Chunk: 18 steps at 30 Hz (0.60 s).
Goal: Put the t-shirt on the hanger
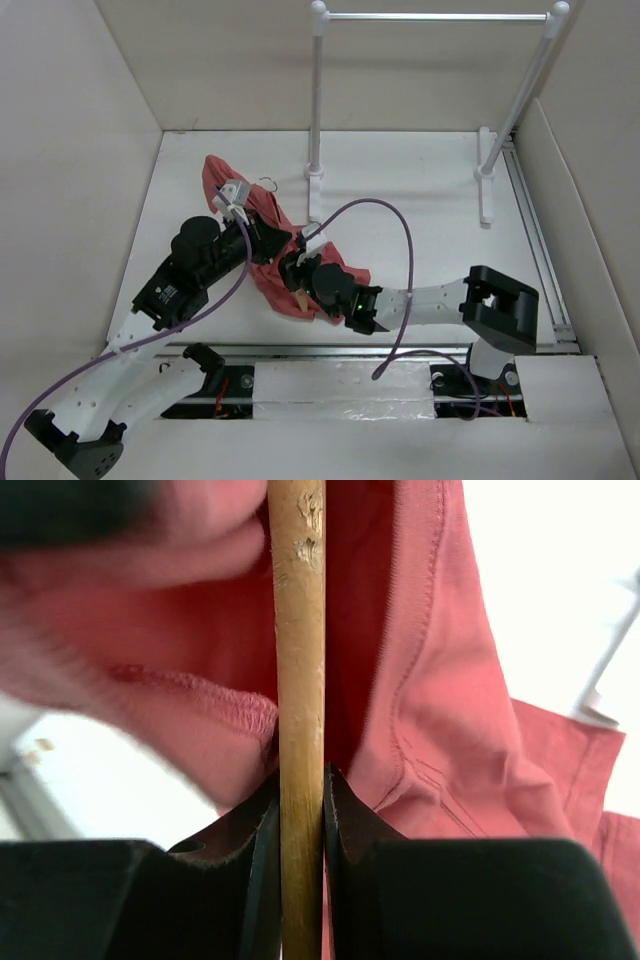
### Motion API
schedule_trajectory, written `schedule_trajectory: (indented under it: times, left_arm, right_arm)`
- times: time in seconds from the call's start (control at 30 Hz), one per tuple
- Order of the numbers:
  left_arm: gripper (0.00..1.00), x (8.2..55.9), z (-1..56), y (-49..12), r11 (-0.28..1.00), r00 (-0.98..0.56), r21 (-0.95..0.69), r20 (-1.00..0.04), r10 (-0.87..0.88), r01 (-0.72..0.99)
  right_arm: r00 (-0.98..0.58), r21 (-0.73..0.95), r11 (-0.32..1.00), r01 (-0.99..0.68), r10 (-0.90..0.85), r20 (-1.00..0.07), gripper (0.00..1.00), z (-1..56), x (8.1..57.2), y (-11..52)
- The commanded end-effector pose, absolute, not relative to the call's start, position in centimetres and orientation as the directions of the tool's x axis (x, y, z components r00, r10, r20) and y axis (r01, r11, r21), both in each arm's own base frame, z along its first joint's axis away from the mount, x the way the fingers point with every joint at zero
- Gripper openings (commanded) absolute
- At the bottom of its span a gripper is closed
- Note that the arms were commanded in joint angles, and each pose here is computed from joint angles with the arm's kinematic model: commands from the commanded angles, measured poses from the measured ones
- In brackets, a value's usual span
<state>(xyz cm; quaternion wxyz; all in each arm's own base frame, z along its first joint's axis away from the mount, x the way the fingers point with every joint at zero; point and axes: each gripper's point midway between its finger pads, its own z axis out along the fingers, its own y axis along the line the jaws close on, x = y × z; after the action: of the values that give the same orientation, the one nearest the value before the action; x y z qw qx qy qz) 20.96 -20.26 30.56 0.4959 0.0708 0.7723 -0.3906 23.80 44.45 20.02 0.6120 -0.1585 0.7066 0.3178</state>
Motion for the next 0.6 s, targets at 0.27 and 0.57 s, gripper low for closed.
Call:
schedule_trajectory:
  times: [0.27, 0.57]
  left_arm:
    - [0.15, 21.6, 22.8, -15.2, 0.87, -0.532, -0.438, -0.804, -0.265, 0.227]
    - [0.35, 22.2, 25.7, -15.8, 0.833, -0.465, -0.491, -0.818, -0.339, 0.256]
  right_arm:
    - [-0.085, 0.357, 0.779, -0.516, 0.368, -0.926, 0.0, 23.6, 25.1, 43.6]
    - [-0.074, 0.363, 0.788, -0.498, 0.378, -0.923, 0.0, 21.9, 25.3, 43.2]
